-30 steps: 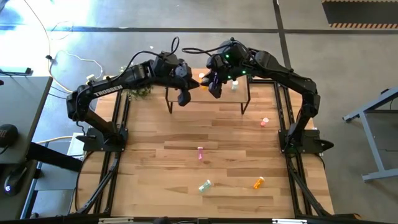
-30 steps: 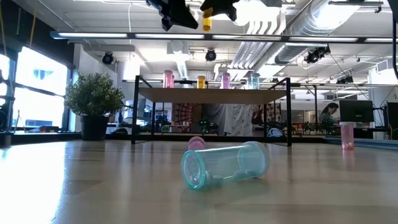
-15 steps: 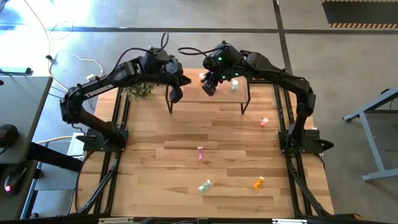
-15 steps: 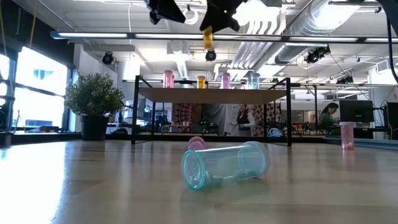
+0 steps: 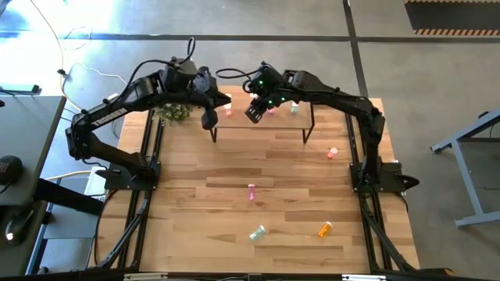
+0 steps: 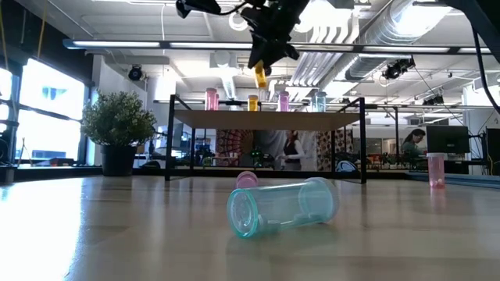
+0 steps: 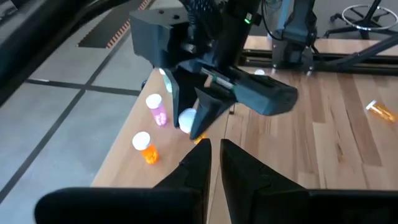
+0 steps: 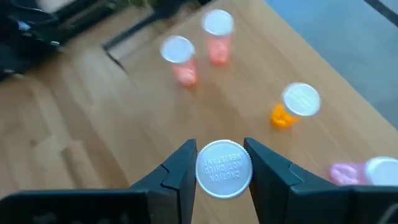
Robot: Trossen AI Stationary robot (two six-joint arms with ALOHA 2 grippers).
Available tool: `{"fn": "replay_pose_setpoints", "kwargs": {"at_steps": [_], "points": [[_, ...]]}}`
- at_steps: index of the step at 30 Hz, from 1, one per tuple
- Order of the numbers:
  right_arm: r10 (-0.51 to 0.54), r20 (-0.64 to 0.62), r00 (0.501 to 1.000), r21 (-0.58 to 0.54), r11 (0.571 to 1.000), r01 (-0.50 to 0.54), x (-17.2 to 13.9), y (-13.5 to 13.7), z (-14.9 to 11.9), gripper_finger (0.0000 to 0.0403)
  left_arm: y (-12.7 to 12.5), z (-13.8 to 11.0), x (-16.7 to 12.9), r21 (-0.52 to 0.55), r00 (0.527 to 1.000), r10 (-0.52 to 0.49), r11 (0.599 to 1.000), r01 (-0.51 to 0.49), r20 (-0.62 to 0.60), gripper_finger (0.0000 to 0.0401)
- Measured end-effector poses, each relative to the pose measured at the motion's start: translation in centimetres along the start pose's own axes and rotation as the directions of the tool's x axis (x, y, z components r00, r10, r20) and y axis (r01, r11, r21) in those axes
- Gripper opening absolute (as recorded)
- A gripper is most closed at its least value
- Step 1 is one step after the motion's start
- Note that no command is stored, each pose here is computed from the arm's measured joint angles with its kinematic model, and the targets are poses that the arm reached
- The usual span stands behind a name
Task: Pick and place medicine bottles onto shelf by color
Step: Put the top orange pill bottle on the shelf aligned with the other orange pill bottle
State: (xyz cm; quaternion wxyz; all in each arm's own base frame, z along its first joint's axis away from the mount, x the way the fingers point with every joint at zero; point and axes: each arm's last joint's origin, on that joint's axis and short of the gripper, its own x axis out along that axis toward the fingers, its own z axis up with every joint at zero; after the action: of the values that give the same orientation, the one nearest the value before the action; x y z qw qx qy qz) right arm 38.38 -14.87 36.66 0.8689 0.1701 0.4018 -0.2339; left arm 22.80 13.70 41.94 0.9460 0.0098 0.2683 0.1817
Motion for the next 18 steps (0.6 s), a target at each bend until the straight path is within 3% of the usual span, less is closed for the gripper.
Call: {"fn": "replay_pose_setpoints", "kwargs": {"at_steps": [12, 18], "points": [[-0.059, -0.020, 0.998, -0.043, 0.997, 0.058, -0.3, 1.4, -0.7, 0.0108, 0.0, -0.2, 0.0, 0.006, 1.000, 0.001, 1.000, -0.001, -0.018, 0.0025], [-0.077, 0.016, 0.997, -0.072, 0.994, 0.078, -2.9, 1.1, -0.8, 0.0108, 0.0, -0.1, 0.0, 0.007, 1.000, 0.003, 1.000, -0.003, -0.012, 0.0025]]}}
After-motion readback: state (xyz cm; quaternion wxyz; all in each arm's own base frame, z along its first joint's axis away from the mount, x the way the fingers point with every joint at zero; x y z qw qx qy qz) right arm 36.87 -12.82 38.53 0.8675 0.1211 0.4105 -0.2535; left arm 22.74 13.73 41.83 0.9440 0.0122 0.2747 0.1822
